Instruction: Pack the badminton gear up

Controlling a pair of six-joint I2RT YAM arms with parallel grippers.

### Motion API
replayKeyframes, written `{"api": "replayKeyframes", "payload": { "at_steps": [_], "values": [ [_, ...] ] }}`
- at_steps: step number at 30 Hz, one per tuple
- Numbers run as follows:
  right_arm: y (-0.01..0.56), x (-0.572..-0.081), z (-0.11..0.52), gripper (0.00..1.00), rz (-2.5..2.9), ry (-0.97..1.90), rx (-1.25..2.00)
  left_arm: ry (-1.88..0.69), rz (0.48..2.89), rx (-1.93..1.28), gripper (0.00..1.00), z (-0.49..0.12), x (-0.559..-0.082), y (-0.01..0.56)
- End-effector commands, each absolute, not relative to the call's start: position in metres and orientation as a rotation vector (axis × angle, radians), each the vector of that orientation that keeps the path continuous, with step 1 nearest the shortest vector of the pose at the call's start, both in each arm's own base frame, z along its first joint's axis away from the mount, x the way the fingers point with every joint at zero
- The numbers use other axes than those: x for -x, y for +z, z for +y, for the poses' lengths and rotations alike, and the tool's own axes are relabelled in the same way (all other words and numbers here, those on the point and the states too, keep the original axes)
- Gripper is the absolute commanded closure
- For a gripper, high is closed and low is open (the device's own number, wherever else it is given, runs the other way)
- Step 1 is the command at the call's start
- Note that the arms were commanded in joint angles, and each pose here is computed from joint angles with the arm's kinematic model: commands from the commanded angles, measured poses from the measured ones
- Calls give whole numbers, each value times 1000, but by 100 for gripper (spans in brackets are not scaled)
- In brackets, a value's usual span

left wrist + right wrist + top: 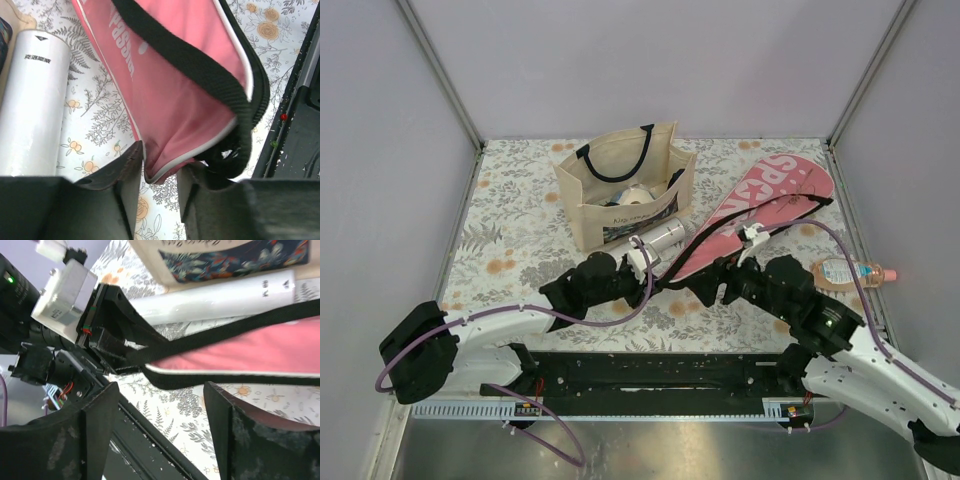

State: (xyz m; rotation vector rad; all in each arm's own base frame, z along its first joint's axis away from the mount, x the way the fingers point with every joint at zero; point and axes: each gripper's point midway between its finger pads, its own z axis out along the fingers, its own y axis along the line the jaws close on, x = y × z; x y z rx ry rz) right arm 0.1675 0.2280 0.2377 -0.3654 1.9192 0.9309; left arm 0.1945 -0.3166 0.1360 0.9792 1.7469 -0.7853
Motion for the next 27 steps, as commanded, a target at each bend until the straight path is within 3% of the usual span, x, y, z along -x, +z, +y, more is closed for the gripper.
{"api": "replayKeyframes", "payload": {
  "at_steps": [1,2,3,4,7,13,22,27],
  "values": [
    [258,-179,192,20,1873,799,209,-852,1729,-933,61,-325,-192,149],
    [259,-180,185,13,1873,760,202,-858,1739,-932,59,-325,-191,148],
    [261,-184,175,1,1871,703,178,-860,1751,-927,56,-324,-190,148],
    [262,-188,164,1,1879,640,144,-861,1762,-928,49,-324,-190,148],
    [256,-196,134,0,1915,468,51,-860,1789,-934,1,-322,-188,149],
    [262,-194,102,1,1933,304,20,-798,1789,-959,1,-311,-188,167],
    [280,-188,93,0,1858,404,-113,-791,1496,-778,1,-274,-183,302],
    [286,-183,82,1,1809,423,-156,-773,1421,-601,1,-237,-180,349]
  ]
}}
